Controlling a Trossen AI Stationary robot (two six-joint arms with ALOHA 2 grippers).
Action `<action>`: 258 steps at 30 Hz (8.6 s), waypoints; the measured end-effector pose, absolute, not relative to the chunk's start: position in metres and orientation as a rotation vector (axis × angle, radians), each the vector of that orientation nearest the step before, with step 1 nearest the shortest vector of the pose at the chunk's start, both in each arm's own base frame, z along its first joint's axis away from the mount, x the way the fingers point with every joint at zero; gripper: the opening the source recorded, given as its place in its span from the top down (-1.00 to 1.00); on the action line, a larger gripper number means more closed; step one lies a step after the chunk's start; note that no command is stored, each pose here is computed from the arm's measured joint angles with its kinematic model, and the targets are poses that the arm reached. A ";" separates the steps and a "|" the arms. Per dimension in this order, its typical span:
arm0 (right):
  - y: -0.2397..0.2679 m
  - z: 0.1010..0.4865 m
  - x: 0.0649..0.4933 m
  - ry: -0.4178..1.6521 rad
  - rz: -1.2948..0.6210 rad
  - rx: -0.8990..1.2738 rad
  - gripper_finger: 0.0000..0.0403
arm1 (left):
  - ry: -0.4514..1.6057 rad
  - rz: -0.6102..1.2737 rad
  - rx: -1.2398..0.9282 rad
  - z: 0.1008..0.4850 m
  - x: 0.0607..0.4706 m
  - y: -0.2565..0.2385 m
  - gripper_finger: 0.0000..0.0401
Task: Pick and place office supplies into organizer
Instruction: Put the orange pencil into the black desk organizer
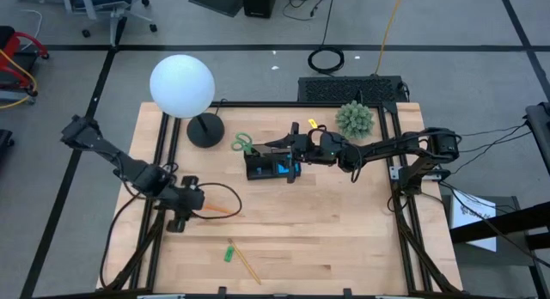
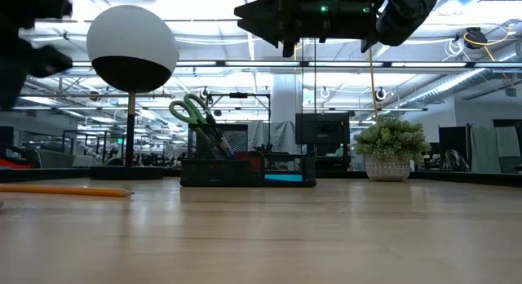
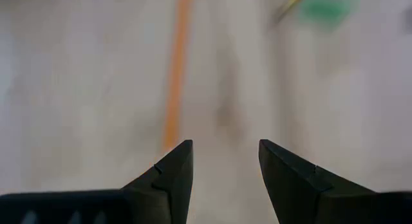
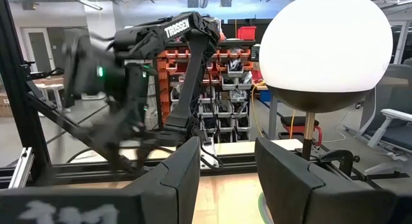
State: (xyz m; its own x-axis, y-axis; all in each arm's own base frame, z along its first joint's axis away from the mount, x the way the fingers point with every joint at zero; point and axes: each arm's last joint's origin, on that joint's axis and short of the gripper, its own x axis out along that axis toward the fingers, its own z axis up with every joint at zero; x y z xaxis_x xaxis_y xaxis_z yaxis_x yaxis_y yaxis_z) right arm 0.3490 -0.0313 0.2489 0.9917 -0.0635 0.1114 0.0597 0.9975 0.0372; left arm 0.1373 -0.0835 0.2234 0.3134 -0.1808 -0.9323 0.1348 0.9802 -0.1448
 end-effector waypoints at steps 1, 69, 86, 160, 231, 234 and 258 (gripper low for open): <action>-0.031 0.249 0.349 -0.113 -0.062 0.034 0.31 | 1.288 -0.173 -0.003 0.219 0.135 -0.083 0.14; -0.031 0.249 0.349 -0.112 -0.061 0.042 0.38 | 1.294 -0.151 0.059 0.130 0.178 -0.080 0.14; -0.031 0.249 0.349 -0.112 -0.061 0.042 0.38 | 1.282 -0.167 0.049 0.132 0.180 -0.082 0.55; -0.031 0.249 0.349 -0.112 -0.062 0.042 0.41 | 1.498 -0.098 -0.177 0.125 0.178 -0.066 0.72; -0.032 0.248 0.349 -0.108 -0.063 0.034 0.41 | 1.566 -0.064 -0.094 0.165 0.194 -0.065 0.98; -0.032 0.248 0.349 -0.108 -0.063 0.034 0.41 | 1.539 -0.067 -0.083 0.168 0.198 -0.066 0.99; -0.029 0.265 0.334 -0.035 -0.062 0.038 0.41 | 1.524 -0.031 -0.025 0.169 0.198 -0.063 0.98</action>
